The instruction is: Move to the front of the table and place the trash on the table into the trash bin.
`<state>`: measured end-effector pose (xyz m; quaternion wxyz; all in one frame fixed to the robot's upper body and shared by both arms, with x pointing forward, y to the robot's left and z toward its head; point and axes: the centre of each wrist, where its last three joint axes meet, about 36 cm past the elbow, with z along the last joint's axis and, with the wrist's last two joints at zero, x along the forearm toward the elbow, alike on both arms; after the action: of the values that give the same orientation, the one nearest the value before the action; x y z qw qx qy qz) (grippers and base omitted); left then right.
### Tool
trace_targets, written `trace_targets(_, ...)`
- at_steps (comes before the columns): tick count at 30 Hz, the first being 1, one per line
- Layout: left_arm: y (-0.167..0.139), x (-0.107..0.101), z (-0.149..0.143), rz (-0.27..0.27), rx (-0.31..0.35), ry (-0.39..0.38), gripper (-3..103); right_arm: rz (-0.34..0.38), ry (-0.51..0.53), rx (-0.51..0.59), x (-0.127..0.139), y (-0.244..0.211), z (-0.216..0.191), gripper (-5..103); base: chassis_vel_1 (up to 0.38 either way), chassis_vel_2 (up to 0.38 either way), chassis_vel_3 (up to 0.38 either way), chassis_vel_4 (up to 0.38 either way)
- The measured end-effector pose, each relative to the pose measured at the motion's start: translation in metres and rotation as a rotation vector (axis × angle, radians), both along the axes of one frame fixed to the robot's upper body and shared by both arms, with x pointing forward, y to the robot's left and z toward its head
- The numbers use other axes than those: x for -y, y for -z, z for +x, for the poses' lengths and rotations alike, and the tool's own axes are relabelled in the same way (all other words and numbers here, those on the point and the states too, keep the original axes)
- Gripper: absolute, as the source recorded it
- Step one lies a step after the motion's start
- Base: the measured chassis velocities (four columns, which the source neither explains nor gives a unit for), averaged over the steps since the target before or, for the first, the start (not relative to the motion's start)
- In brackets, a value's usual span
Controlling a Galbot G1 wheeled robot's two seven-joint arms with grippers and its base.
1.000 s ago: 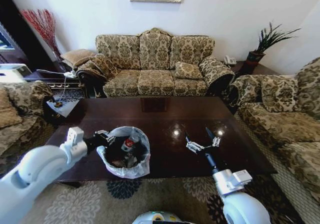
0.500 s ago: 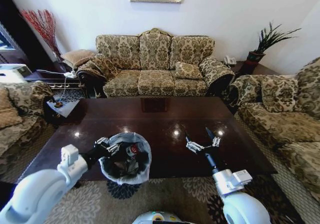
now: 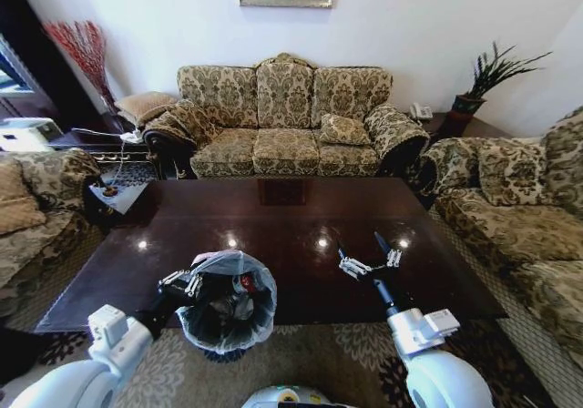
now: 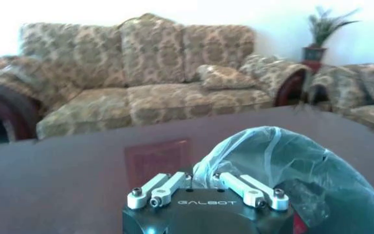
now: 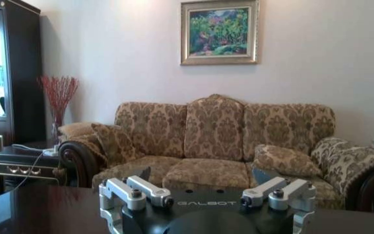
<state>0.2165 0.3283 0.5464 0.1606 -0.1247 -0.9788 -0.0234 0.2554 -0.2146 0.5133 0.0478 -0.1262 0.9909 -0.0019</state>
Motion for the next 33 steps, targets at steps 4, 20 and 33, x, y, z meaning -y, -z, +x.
trace_targets(4,-0.007,-0.016,0.0,-0.026,0.002,-0.113,7,0.0,0.0,0.0,0.0,0.0,0.0,100,0.0,0.0,0.0,0.0)
trace_targets(20,-0.05,-0.052,-0.006,-0.059,0.119,-0.234,2,0.0,0.0,0.0,0.0,0.0,0.0,100,0.0,0.0,0.0,0.0)
trace_targets(33,-0.074,-0.069,-0.017,-0.06,0.195,-0.324,2,0.0,0.0,0.0,0.0,0.0,0.0,100,0.0,0.0,0.0,0.0)
